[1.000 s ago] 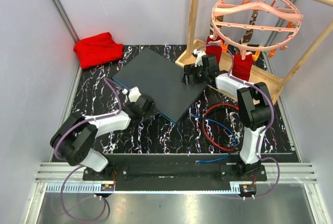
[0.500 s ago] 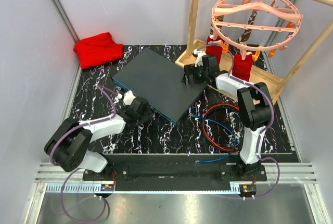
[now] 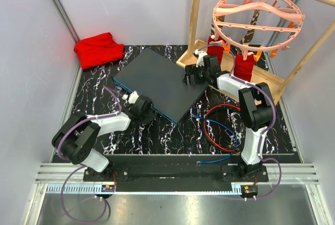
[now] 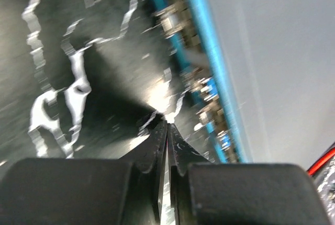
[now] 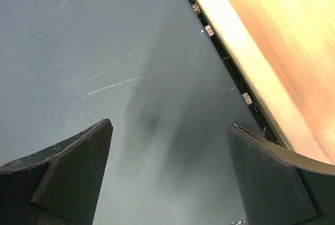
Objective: Insert the plug into the switch port
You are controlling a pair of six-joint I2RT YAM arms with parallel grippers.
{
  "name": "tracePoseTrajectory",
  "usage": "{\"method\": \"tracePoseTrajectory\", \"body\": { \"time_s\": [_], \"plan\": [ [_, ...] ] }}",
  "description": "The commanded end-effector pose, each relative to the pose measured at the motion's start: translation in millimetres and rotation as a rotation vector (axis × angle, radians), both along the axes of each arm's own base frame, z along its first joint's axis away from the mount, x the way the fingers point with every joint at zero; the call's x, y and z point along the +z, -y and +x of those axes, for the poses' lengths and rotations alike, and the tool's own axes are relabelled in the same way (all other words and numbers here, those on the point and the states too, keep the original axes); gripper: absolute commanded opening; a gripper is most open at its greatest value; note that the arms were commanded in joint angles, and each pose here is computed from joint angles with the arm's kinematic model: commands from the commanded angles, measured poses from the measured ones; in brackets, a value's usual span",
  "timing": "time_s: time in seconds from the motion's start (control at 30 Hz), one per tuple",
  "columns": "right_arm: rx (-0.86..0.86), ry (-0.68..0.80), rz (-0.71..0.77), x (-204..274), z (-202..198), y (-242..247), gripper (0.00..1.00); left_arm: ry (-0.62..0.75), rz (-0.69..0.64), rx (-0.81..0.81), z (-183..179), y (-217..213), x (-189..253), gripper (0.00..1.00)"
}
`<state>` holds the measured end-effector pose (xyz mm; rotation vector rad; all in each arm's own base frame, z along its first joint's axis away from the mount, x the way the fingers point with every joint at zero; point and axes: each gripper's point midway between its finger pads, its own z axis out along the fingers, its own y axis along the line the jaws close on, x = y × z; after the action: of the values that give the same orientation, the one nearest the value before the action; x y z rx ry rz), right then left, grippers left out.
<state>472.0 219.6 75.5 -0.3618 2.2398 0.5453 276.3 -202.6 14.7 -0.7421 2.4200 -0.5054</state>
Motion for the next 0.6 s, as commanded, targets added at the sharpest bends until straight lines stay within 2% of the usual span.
{"method": "tracePoseTrajectory", "body": {
  "time_s": [0.0,0.33,0.57],
  "plan": [
    [0.019,-0.105,-0.010,-31.9,-14.3,-0.8,1.00,-0.027,0.002,-0.017,6.5,5.7,-12.5,0.06],
    [0.052,-0.204,0.032,-45.0,-31.3,-8.9,1.00,0.031,-0.019,-0.033,20.8,10.3,-16.3,0.03],
    [0.080,-0.315,0.086,-56.7,-51.5,-17.3,1.00,0.192,-0.097,-0.073,40.4,24.6,5.4,0.05]
  ]
}}
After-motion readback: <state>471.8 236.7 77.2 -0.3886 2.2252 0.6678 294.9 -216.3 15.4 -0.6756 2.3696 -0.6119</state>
